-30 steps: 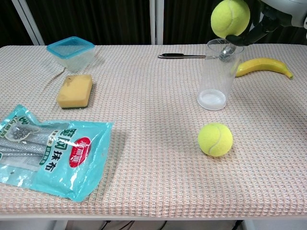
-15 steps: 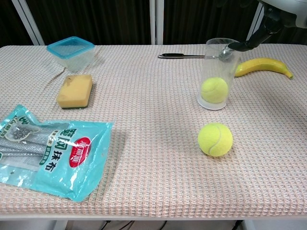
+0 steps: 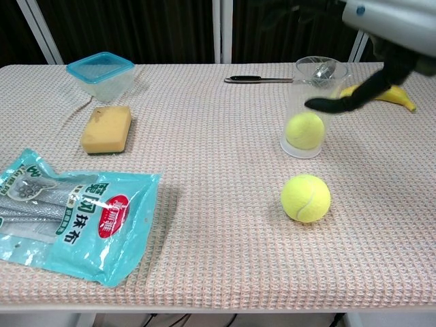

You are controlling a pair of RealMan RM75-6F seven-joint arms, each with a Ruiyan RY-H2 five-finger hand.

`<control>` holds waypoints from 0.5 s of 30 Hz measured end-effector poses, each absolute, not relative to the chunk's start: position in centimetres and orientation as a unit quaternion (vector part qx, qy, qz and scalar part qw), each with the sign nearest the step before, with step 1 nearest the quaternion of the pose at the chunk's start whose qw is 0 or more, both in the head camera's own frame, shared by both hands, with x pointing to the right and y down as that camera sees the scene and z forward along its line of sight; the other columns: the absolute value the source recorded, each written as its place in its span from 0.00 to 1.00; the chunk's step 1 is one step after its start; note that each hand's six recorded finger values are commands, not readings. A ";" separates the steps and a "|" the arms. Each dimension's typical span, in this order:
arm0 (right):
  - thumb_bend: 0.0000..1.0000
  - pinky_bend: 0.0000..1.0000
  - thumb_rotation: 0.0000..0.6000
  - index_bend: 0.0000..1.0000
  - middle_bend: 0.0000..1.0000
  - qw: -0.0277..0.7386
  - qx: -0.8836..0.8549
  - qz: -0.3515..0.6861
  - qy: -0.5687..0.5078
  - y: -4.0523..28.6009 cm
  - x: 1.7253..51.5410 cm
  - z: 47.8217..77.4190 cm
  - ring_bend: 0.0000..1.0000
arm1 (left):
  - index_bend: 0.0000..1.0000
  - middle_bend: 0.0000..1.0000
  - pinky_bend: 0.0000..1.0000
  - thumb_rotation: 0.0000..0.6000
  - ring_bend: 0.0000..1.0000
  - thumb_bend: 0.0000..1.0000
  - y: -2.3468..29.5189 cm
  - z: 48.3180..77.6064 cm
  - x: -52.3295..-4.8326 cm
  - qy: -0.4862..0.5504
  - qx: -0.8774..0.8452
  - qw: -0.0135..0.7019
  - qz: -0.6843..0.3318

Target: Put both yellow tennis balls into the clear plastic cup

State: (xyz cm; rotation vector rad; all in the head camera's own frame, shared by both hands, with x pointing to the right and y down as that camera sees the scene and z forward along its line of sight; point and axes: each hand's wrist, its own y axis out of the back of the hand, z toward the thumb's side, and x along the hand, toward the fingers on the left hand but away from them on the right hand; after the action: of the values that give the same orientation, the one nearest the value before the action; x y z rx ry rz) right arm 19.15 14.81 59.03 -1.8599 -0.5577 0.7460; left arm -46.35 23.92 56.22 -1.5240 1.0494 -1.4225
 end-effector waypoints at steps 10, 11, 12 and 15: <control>0.18 0.22 1.00 0.08 0.16 0.449 -0.785 0.408 -0.122 17.7 21.6 64.1 0.08 | 0.00 0.00 0.00 1.00 0.00 0.03 24.1 56.5 -46.6 0.412 -0.601 0.389 -0.563; 0.18 0.22 1.00 0.08 0.15 0.444 -0.783 0.421 -0.113 17.9 22.0 64.6 0.08 | 0.00 0.00 0.00 1.00 0.00 0.03 24.1 56.5 -46.6 0.412 -0.601 0.389 -0.563; 0.18 0.22 1.00 0.08 0.14 0.437 -0.783 0.430 -0.106 18.0 22.2 65.1 0.07 | 0.00 0.00 0.00 1.00 0.00 0.03 24.1 56.5 -46.6 0.412 -0.602 0.389 -0.563; 0.18 0.22 1.00 0.08 0.11 0.412 -0.787 0.451 -0.083 18.7 22.5 66.8 0.05 | 0.00 0.00 0.00 1.00 0.00 0.03 24.1 56.6 -46.6 0.411 -0.603 0.388 -0.563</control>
State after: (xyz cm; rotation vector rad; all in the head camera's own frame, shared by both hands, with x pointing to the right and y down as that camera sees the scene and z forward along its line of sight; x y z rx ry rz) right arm 22.48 18.70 66.79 -1.9801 -0.2089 1.1350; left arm -46.55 24.11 56.60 -1.5341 1.0467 -1.4322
